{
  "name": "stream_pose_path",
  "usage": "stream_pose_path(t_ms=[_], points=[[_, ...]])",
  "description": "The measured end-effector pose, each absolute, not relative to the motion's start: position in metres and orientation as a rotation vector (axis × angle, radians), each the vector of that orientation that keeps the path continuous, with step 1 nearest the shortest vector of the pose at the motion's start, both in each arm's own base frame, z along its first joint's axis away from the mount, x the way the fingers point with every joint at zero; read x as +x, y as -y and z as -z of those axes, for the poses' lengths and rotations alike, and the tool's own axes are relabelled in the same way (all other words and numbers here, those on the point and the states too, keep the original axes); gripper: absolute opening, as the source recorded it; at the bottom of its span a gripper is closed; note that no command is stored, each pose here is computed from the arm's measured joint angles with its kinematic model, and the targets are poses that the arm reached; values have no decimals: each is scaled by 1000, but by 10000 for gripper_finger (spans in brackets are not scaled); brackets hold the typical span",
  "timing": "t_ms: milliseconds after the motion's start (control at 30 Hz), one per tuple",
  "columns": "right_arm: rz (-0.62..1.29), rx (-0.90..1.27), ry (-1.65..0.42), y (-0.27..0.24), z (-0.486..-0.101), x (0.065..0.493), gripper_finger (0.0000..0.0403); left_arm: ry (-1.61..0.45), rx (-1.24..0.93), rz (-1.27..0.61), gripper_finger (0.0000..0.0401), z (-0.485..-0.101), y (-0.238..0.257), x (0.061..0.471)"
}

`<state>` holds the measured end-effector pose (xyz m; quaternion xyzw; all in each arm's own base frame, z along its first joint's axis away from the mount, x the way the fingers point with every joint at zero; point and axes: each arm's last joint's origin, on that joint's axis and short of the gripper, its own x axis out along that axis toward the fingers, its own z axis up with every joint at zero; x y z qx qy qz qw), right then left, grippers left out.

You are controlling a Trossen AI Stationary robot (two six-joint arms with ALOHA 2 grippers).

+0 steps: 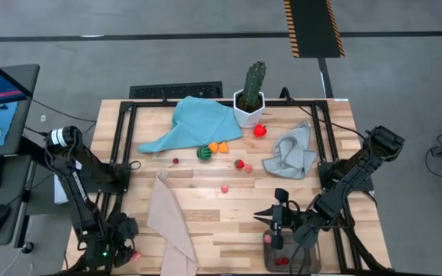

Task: Pick and placing Produce into tupperware
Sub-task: Put the peach into the black bin

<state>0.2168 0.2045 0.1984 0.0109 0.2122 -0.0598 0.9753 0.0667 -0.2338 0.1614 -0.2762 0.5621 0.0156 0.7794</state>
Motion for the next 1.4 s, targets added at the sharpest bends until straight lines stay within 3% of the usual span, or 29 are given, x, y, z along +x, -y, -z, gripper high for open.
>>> stream_pose_path(t_ms=[167,433,900,1400], points=[[123,29,-430,-204,-198,216,68,-1176,-641,70,267,-167,244,64],[123,29,-430,-204,-198,216,68,-1162,-606,38,267,-165,241,62],[123,27,-431,-204,-198,216,68,-949,-574,-15,267,-160,241,68],[124,11,-439,-204,-197,216,68,-1086,-579,-98,267,-156,228,96]])
